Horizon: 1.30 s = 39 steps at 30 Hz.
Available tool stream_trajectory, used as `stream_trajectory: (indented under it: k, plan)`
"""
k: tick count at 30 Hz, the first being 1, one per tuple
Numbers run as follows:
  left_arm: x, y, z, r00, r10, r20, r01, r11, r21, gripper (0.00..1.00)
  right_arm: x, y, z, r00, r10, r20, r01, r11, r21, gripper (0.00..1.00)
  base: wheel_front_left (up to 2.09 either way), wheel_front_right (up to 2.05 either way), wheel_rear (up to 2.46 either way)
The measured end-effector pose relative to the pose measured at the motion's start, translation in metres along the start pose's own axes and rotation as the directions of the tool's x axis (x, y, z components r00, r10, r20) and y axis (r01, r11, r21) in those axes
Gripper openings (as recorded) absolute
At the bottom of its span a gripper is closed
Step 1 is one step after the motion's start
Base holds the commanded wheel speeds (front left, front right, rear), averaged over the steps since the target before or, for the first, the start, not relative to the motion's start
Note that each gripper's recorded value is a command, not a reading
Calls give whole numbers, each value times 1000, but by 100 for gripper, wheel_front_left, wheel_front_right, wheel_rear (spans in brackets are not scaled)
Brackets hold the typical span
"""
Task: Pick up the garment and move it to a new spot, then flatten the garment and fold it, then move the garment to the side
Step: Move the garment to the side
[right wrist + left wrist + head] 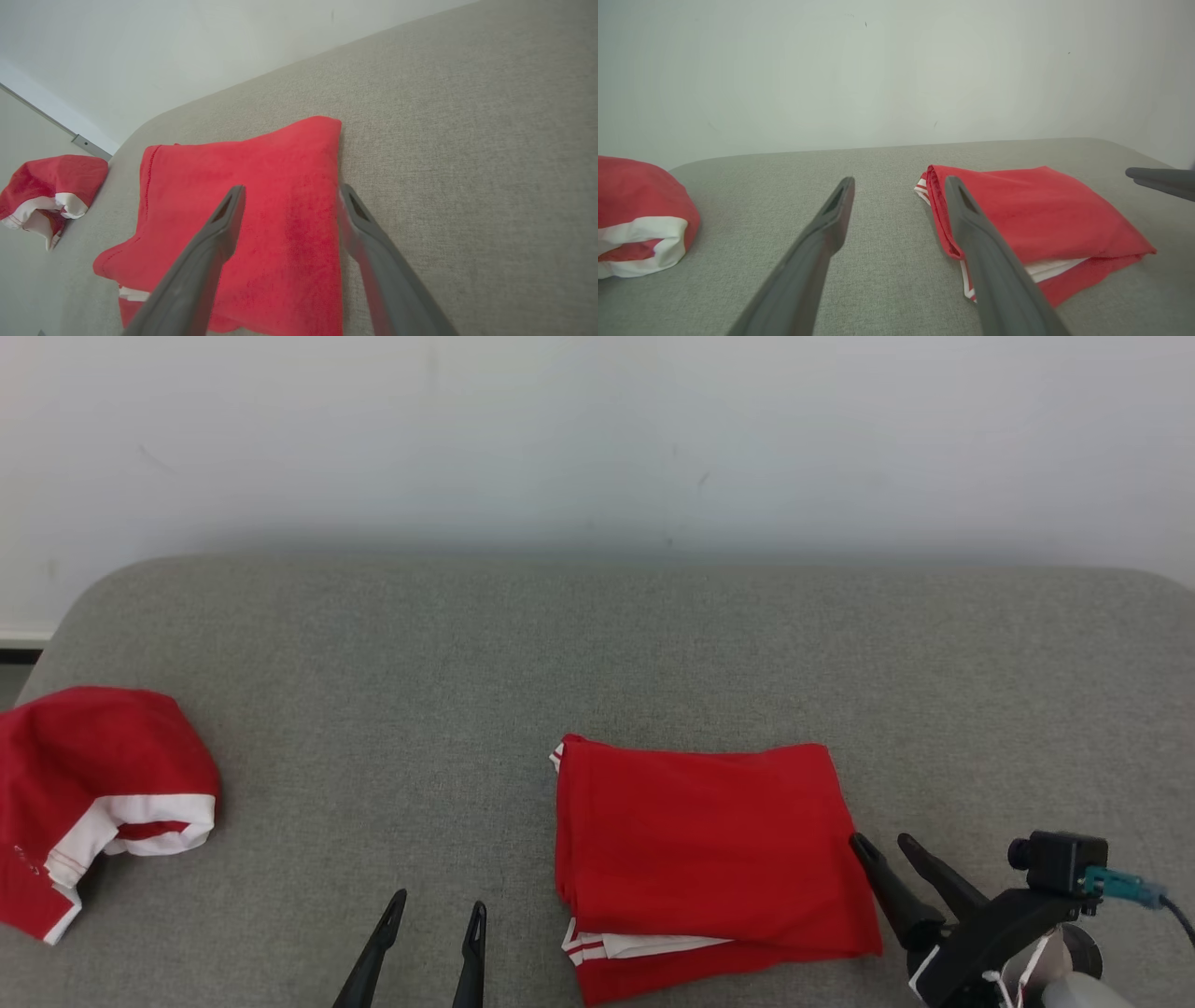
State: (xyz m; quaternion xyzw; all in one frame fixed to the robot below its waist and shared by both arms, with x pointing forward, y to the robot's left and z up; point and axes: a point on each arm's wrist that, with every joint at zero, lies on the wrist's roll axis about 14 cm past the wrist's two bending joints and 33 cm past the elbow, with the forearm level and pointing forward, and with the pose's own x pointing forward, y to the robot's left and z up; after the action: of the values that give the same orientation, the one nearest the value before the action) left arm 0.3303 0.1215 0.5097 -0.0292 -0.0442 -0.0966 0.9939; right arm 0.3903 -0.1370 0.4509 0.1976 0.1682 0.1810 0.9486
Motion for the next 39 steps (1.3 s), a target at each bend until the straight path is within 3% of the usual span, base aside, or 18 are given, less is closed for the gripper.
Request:
stream_trajectory:
  k: [2,16,17,18,19,20,28,39]
  plan:
    - [4,1,-1,1000,-3,-1,3,1000,0,100,8,-4,-3,999,-1,-45,3,998,64,100,0,0,0]
    - [24,14,-21,998,23,-59,-23,1000,2,100,38,-22,-37,946,34,-322,36,977,210,100,0,0,0]
    - [27,15,-22,998,25,-63,-24,1000,3,100,41,-23,-38,940,42,-337,34,976,217,88,0,0,0]
    - [28,15,-23,998,25,-65,-25,1000,3,100,43,-23,-38,939,46,-342,32,975,218,45,0,0,0]
    - [29,15,-24,997,23,-67,-23,1000,2,100,44,-23,-38,938,48,-344,30,976,217,29,0,0,0]
    - [30,15,-24,998,21,-67,-21,1000,2,100,45,-22,-37,938,51,-344,25,976,216,0,0,0,0]
    - [37,13,-27,998,10,-69,-10,1000,0,100,50,-24,-26,953,52,-300,-2,986,166,0,0,0,0]
    - [65,-9,-24,994,-102,-35,102,995,8,100,53,-38,22,996,18,-86,-18,1000,-4,0,0,0,0]
